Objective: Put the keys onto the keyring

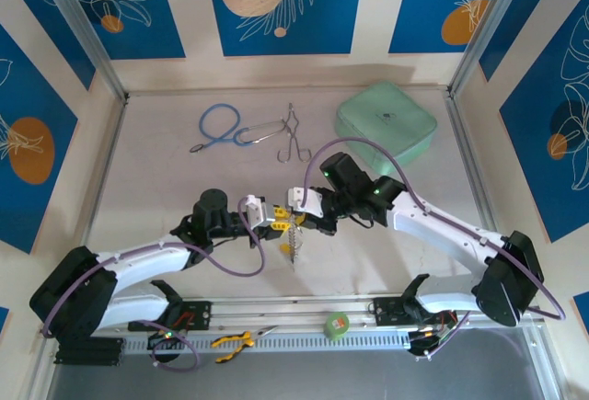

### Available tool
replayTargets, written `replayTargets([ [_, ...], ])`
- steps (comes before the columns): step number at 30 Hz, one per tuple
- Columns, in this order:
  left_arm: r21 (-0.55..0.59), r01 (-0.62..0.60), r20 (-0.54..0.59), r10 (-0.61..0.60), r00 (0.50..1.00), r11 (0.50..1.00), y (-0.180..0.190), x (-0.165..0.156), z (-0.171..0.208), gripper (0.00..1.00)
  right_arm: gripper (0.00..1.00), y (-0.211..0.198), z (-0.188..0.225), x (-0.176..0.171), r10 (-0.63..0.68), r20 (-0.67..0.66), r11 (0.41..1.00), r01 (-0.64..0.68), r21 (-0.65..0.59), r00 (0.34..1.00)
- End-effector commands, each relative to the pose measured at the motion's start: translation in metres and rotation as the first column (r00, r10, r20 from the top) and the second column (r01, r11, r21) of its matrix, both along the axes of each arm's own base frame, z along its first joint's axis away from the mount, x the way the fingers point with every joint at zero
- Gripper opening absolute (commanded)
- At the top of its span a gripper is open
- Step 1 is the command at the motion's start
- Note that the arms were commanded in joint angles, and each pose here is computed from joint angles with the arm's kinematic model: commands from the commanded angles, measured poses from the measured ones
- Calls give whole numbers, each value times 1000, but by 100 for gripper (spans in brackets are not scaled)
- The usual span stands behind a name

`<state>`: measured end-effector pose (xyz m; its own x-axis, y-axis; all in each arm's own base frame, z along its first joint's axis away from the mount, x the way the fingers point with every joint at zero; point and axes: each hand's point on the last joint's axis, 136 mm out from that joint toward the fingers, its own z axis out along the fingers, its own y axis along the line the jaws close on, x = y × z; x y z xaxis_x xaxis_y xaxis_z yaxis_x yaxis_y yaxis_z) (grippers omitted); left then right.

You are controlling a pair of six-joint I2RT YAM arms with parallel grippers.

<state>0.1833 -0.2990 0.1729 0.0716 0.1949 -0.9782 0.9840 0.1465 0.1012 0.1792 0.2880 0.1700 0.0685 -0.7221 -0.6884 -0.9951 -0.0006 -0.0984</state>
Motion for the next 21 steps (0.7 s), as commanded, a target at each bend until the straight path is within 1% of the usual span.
replayTargets([
  [1, -31, 40, 22, -39, 999, 999, -6, -4, 15, 23, 0, 6, 8, -5, 40, 7, 999, -40, -6, 999],
  [4, -33, 47, 21, -46, 999, 998, -7, -4, 15, 17, 0, 12, 10, -7, 53, 10, 999, -53, -5, 999],
  [7, -34, 55, 22, -54, 998, 998, -8, -5, 15, 3, 0, 15, 13, -8, 59, 14, 998, -59, 5, 998],
  [8, -35, 58, 24, -57, 998, 998, -8, -5, 16, 0, 0, 15, 13, -8, 57, 16, 998, -57, 12, 998],
  [9, -38, 59, 27, -58, 998, 998, -7, -6, 17, 0, 0, 14, 14, -6, 45, 21, 999, -46, 22, 999],
  [10, -40, 58, 28, -57, 998, 997, -7, -7, 17, 0, 3, 13, 14, -4, 27, 20, 999, -28, 37, 999],
  [12, -52, 56, 29, -54, 998, 997, -5, -8, 17, 0, 21, 7, 17, 2, -27, 0, 994, 27, 104, 1000],
  [13, -61, 55, 30, -53, 998, 997, -5, -9, 19, 0, 27, 4, 17, 4, -51, -20, 989, 53, 135, 999],
  [14, -72, 52, 28, -50, 998, 996, -5, -9, 19, 0, 29, 1, 17, 4, -70, -51, 982, 78, 172, 996],
  [16, -97, 51, 27, -48, 998, 994, -4, -10, 22, 0, 30, -2, 15, -1, -74, -103, 972, 95, 216, 992],
  [21, -152, 55, 17, -53, 998, 987, -5, -11, 27, 0, 30, -2, 3, -9, -88, -174, 960, 131, 248, 981],
])
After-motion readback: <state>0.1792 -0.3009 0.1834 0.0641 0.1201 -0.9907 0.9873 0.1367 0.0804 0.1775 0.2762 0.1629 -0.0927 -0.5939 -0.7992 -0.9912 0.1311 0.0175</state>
